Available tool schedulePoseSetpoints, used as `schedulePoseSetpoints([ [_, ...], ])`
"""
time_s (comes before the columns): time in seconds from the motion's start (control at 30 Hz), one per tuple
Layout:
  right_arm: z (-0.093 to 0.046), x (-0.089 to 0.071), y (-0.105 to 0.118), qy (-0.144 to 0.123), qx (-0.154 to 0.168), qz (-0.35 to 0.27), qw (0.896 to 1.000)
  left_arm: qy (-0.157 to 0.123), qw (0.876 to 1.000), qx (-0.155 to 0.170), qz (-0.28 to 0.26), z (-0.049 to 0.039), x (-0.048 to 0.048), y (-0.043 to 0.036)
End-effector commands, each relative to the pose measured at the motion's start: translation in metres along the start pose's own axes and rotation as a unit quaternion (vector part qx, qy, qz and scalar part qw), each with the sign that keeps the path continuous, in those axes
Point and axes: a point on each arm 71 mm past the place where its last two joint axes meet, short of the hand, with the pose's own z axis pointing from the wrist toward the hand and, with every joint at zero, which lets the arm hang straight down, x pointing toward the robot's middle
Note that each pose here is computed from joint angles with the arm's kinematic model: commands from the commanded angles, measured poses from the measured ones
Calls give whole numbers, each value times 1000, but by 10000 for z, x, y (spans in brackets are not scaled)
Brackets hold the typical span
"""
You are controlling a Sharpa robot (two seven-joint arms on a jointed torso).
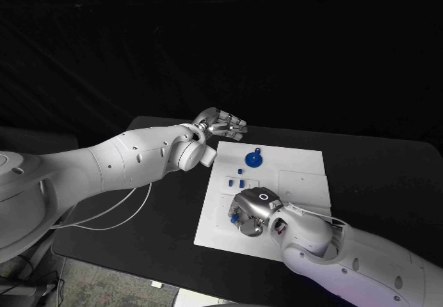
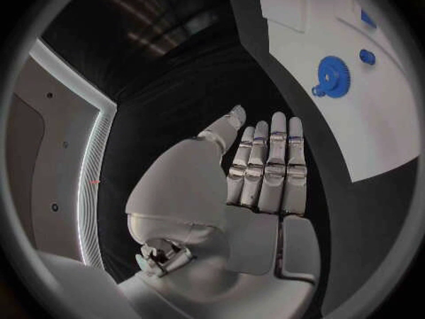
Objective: Assemble the parts on the task board
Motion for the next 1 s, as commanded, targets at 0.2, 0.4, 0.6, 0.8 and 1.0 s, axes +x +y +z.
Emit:
schedulePoseSetpoints([
  [0.2,9,30,46,16,-11,3,1000,8,1000,2,-5,8,24,-14],
  [0.4,11,32,41,16,-9,11,1000,9,1000,2,-5,9,26,-14],
  [0.6,12,25,31,9,-6,17,1000,10,1000,1,-5,9,27,-13],
  [0.8,9,22,19,6,-4,21,1000,11,1000,0,-5,9,27,-11],
  [1.0,3,23,-4,5,0,25,1000,12,1000,-2,-6,8,27,-8],
])
